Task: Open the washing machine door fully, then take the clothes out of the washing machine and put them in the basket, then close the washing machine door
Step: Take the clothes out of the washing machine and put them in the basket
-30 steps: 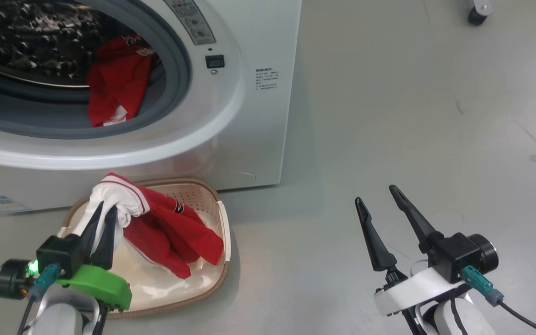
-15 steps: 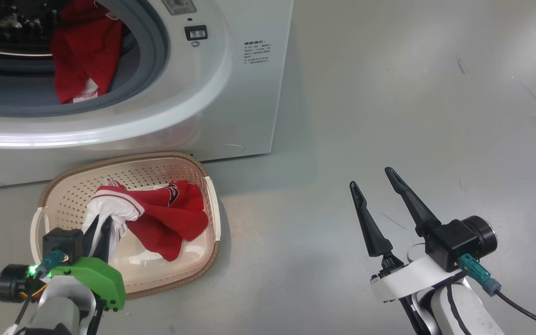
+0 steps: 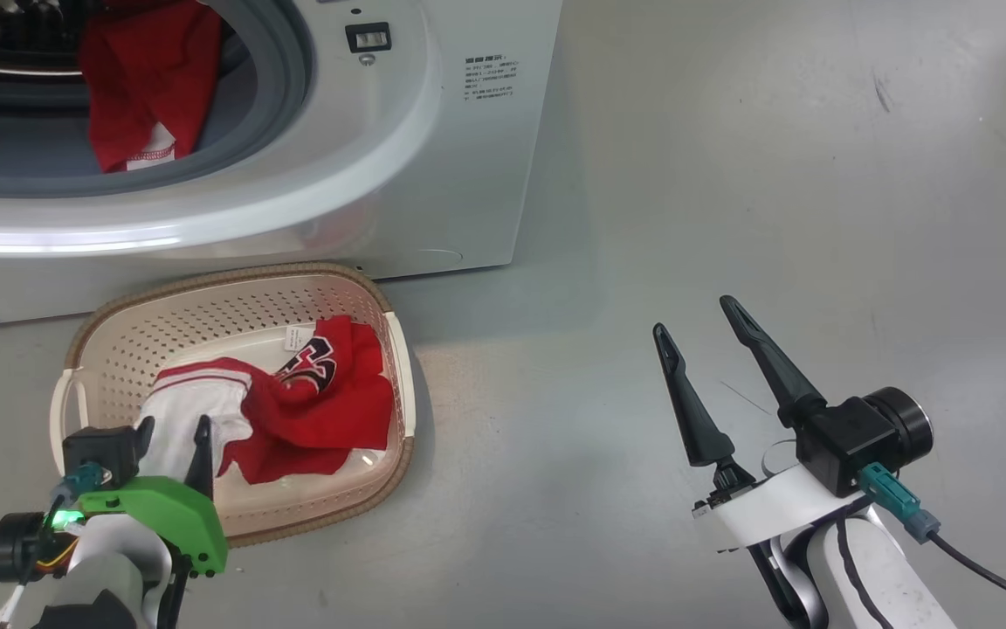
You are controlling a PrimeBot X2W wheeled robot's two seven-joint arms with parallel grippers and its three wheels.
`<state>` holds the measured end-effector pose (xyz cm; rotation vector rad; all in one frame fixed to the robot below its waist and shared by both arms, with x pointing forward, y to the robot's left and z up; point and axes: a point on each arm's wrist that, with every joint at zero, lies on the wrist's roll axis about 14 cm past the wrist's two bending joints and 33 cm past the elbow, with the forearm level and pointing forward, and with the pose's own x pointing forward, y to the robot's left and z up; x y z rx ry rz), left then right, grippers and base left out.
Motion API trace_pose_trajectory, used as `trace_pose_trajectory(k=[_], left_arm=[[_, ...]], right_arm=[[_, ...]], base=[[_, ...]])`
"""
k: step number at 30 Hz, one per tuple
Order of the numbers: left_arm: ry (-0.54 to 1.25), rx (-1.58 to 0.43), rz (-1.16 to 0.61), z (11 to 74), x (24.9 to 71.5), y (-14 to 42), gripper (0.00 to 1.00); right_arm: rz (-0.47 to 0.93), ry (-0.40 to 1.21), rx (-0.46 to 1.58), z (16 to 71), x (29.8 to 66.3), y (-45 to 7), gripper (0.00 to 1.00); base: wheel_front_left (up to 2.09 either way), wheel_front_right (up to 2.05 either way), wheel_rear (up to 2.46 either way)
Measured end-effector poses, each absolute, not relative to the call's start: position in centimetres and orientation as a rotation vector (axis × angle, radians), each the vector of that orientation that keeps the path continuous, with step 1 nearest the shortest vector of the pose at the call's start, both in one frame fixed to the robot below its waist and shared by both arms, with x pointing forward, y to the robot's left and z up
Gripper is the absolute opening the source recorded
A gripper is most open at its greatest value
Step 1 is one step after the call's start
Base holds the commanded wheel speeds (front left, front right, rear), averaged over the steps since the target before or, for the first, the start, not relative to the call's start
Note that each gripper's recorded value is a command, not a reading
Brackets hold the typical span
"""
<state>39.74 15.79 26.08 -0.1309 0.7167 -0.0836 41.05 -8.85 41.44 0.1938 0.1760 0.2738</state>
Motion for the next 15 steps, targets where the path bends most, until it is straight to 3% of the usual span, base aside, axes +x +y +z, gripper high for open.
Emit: trace_pose_trajectory(k=[15], left_arm=[[0.725, -0.129, -0.075, 26.01, 39.59, 15.88, 1.00]], right_arm=[[0.294, 0.173, 0.187, 41.68, 40.85, -8.27, 1.00]], base=[[0.00, 0.00, 0.00]])
